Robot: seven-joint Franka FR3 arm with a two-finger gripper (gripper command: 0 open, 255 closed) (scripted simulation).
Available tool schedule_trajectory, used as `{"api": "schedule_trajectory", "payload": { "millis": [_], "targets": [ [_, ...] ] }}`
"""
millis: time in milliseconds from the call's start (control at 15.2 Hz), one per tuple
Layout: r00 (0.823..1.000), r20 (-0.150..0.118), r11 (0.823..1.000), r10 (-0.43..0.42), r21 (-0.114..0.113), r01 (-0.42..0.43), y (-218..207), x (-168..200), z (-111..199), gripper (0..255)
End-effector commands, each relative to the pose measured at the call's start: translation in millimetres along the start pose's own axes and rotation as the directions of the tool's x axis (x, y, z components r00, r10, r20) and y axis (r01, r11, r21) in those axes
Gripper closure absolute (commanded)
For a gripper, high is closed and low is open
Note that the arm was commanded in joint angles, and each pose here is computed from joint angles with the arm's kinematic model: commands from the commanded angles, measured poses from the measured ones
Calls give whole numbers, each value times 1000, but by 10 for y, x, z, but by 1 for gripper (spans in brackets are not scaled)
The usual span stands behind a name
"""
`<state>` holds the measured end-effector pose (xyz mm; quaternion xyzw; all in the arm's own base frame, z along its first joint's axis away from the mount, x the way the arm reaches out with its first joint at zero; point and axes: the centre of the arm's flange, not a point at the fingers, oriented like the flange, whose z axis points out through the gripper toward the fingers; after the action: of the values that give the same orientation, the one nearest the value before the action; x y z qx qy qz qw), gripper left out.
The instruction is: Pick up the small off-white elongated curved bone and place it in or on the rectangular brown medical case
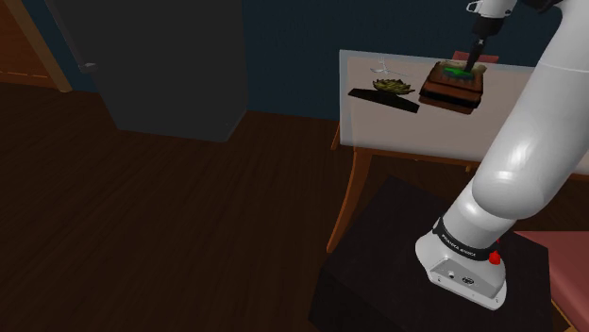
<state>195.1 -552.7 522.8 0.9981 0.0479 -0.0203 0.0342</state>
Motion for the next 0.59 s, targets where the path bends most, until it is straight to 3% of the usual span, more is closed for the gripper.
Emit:
{"api": "schedule_trajectory", "payload": {
  "millis": [0,198,462,528],
  "targets": [
    [1000,3,1000,-2,12,2,-11,14,24,0],
    [1000,3,1000,-2,12,2,-22,7,31,0],
    [1000,3,1000,-2,12,2,-16,8,-469,0],
    [1000,3,1000,-2,12,2,-16,8,-469,0]
  ]
}}
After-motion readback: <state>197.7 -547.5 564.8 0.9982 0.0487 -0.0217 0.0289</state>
